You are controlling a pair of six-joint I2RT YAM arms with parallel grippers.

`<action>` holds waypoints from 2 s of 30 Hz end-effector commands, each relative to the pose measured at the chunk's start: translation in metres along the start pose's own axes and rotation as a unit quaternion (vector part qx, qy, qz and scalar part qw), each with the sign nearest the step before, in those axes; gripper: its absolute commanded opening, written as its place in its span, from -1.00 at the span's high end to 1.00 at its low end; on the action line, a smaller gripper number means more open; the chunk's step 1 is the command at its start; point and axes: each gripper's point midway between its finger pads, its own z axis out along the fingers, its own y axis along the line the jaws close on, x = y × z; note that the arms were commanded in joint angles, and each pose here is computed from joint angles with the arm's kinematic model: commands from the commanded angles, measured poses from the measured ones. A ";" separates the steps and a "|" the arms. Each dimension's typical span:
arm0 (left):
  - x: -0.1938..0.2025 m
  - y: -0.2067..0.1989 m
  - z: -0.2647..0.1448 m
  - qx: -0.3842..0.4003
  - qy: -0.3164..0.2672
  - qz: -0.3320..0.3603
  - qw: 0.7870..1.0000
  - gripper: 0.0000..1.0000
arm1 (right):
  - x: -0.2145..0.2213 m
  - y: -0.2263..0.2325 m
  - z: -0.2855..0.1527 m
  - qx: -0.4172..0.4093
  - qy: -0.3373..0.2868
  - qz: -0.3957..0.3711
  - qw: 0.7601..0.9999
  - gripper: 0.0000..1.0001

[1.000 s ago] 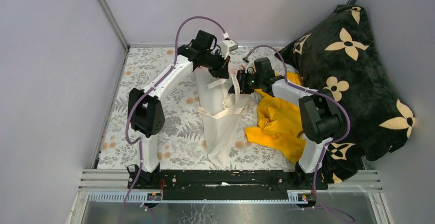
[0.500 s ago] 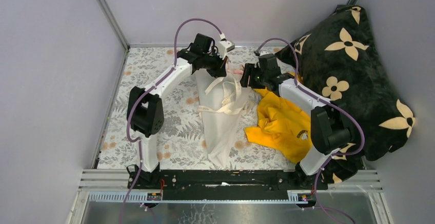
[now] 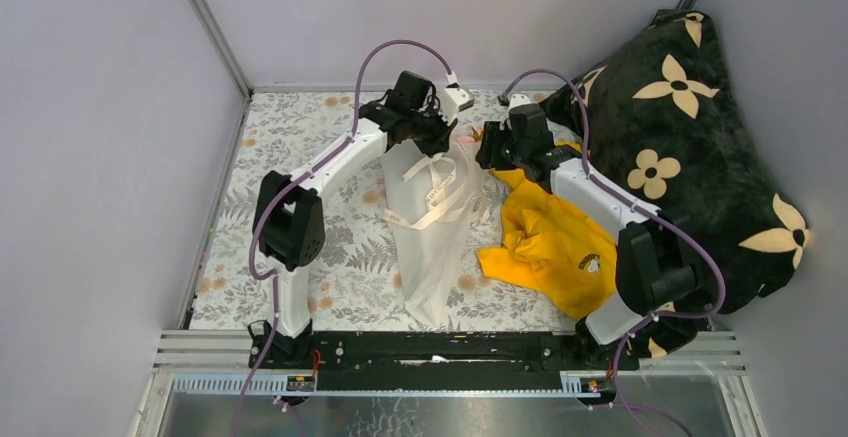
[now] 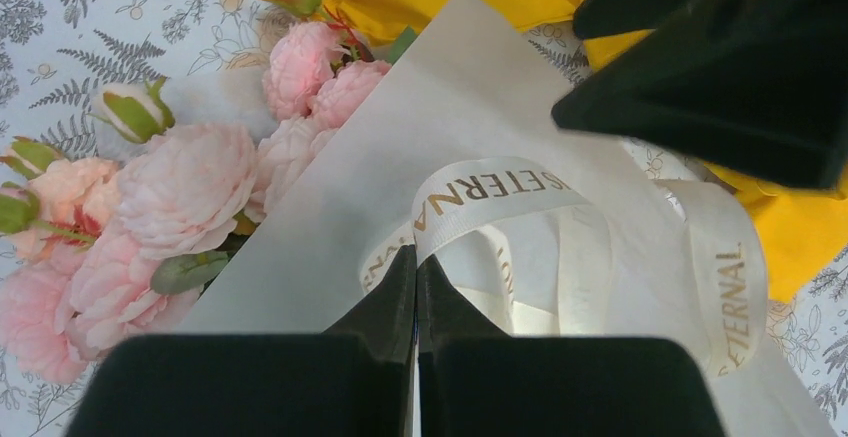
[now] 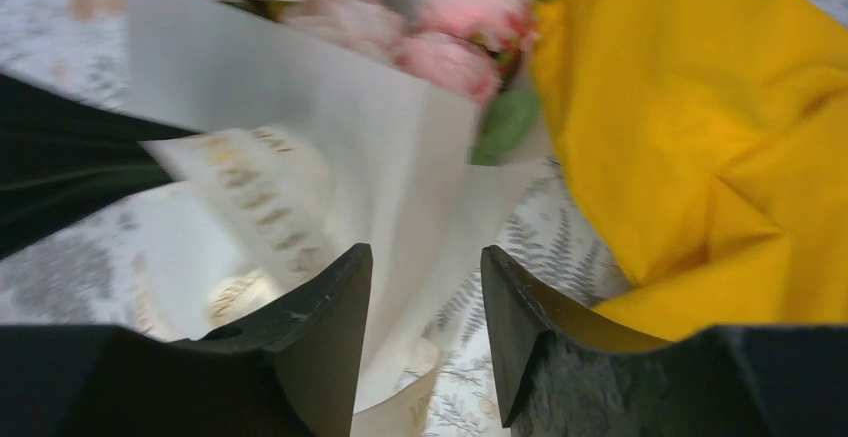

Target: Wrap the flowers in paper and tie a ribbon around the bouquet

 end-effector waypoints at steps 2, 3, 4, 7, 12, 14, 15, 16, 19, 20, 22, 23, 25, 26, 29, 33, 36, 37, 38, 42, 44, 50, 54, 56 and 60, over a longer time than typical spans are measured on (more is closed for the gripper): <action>-0.013 0.017 0.009 -0.038 -0.019 0.033 0.999 1.00 | -0.032 0.069 -0.022 -0.155 -0.079 -0.052 0.983 -0.18; -0.012 0.017 0.010 -0.039 -0.018 0.033 0.999 1.00 | -0.030 0.073 -0.020 -0.165 -0.076 -0.053 0.982 -0.23; -0.011 0.017 0.011 -0.038 -0.017 0.033 0.999 1.00 | -0.029 0.076 -0.018 -0.171 -0.075 -0.052 0.981 -0.25; -0.007 0.018 0.014 -0.036 -0.013 0.030 0.999 1.00 | -0.032 0.078 -0.008 -0.170 -0.079 -0.038 0.982 -0.28; 0.000 0.019 0.020 -0.037 -0.005 0.023 0.999 1.00 | -0.029 0.065 0.016 -0.129 -0.064 -0.019 0.989 -0.23; 0.000 0.018 0.019 -0.036 -0.005 0.023 0.999 1.00 | -0.024 0.063 0.022 -0.125 -0.058 -0.012 0.990 -0.23; 0.002 0.018 0.020 -0.034 -0.003 0.021 0.999 1.00 | -0.020 0.064 0.026 -0.129 -0.051 -0.008 0.990 -0.23; 0.003 0.017 0.021 -0.033 -0.002 0.020 0.999 1.00 | -0.014 0.066 0.029 -0.138 -0.042 -0.004 0.989 -0.23; 0.006 0.018 0.024 -0.032 0.001 0.016 0.999 1.00 | -0.002 0.073 0.038 -0.159 -0.022 0.011 0.987 -0.11; 0.008 0.018 0.025 -0.032 0.003 0.015 0.999 1.00 | 0.001 0.073 0.041 -0.160 -0.020 0.017 0.987 -0.03; 0.010 0.019 0.025 -0.034 0.005 0.013 0.999 1.00 | 0.005 0.071 0.045 -0.155 -0.019 0.025 0.987 0.13; 0.011 0.019 0.026 -0.034 0.007 0.013 0.999 1.00 | 0.006 0.069 0.048 -0.151 -0.018 0.030 0.988 0.19; 0.011 0.020 0.025 -0.036 0.007 0.016 0.999 1.00 | 0.008 0.067 0.053 -0.143 -0.014 0.038 0.989 0.36; 0.011 0.021 0.026 -0.037 0.007 0.017 0.999 1.00 | 0.010 0.065 0.056 -0.137 -0.011 0.042 0.990 0.49; 0.007 0.029 0.022 -0.059 0.009 0.024 0.998 1.00 | 0.013 0.055 0.060 -0.109 -0.010 0.055 0.992 0.90; 0.000 0.060 0.005 -0.140 0.023 0.019 0.990 -0.23 | 0.019 0.048 0.057 -0.098 -0.005 0.061 0.993 1.00; -0.013 0.058 -0.014 -0.149 0.025 0.015 0.988 -0.63 | 0.024 0.046 0.055 -0.095 0.001 0.063 0.993 1.00; -0.018 0.049 -0.021 -0.136 0.023 0.015 0.990 -0.80 | 0.025 0.045 0.055 -0.094 0.002 0.065 0.993 1.00; -0.022 0.036 -0.028 -0.116 0.022 0.015 0.993 -0.84 | 0.026 0.045 0.055 -0.093 0.004 0.066 0.993 1.00; -0.013 -0.020 -0.047 -0.022 0.035 0.003 0.999 -0.65 | 0.027 0.042 0.054 -0.090 0.006 0.078 0.993 1.00; 0.007 -0.038 -0.045 0.015 0.056 -0.028 0.998 -0.28 | 0.027 0.042 0.053 -0.092 0.005 0.088 0.992 1.00; 0.071 -0.049 -0.012 0.032 0.136 -0.078 0.987 0.57 | 0.026 0.046 0.050 -0.106 0.006 0.089 0.990 1.00; 0.091 -0.041 0.005 0.019 0.156 -0.072 0.985 0.37 | 0.026 0.046 0.047 -0.106 0.004 0.086 0.991 1.00; 0.100 -0.037 0.012 0.010 0.163 -0.068 0.984 0.26 | 0.027 0.046 0.046 -0.105 0.005 0.086 0.991 1.00; 0.112 -0.022 0.018 -0.029 0.174 -0.058 0.983 0.20 | 0.029 0.046 0.045 -0.106 0.007 0.085 0.991 1.00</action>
